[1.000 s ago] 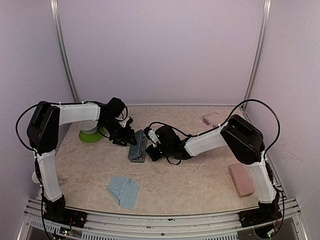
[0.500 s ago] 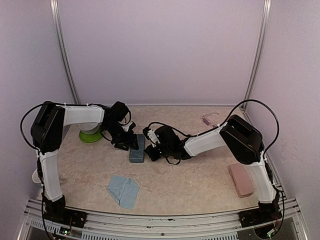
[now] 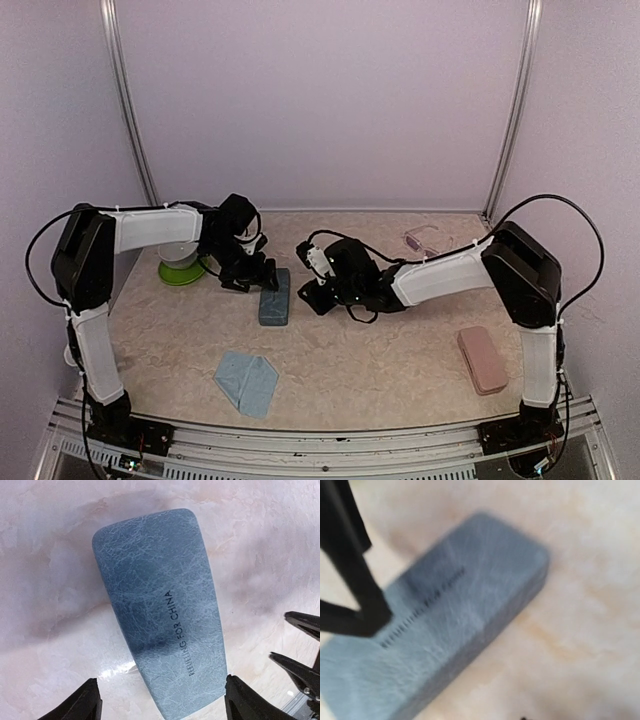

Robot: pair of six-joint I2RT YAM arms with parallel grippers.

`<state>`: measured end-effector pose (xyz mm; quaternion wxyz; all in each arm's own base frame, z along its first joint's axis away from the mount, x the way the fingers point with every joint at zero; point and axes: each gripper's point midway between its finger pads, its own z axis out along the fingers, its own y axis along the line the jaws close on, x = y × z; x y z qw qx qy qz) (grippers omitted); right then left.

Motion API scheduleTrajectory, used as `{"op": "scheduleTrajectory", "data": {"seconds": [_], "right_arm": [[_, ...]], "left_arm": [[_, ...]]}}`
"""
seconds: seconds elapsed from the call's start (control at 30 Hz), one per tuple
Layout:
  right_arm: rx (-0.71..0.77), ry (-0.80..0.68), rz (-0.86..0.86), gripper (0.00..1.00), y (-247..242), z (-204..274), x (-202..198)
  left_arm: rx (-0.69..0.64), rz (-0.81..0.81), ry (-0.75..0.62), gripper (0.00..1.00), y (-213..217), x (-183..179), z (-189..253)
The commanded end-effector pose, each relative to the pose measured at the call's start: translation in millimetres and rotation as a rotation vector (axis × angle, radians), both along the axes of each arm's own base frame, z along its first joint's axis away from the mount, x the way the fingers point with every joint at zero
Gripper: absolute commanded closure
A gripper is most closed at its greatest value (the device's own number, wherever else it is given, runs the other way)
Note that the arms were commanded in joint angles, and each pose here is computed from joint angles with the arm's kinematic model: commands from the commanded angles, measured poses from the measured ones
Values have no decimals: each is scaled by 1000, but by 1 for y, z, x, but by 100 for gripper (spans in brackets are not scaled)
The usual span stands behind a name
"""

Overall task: Organize the sunglasses
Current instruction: Close the case with sunglasses at the center of the board, then move the case with sunglasses to the center of the board.

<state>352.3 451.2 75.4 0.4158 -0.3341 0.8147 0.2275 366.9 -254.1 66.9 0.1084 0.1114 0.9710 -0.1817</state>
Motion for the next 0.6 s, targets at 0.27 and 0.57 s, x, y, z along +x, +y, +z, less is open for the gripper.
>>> {"op": "scheduleTrajectory", "data": {"seconds": [0.27, 0.57], "right_arm": [[-34, -126, -220, 32, -92, 88, 1], [-74, -102, -387, 0, -174, 107, -4]], "left_arm": [[73, 113, -59, 1, -21, -3, 14], [139, 164, -55, 1, -38, 3, -9]]}}
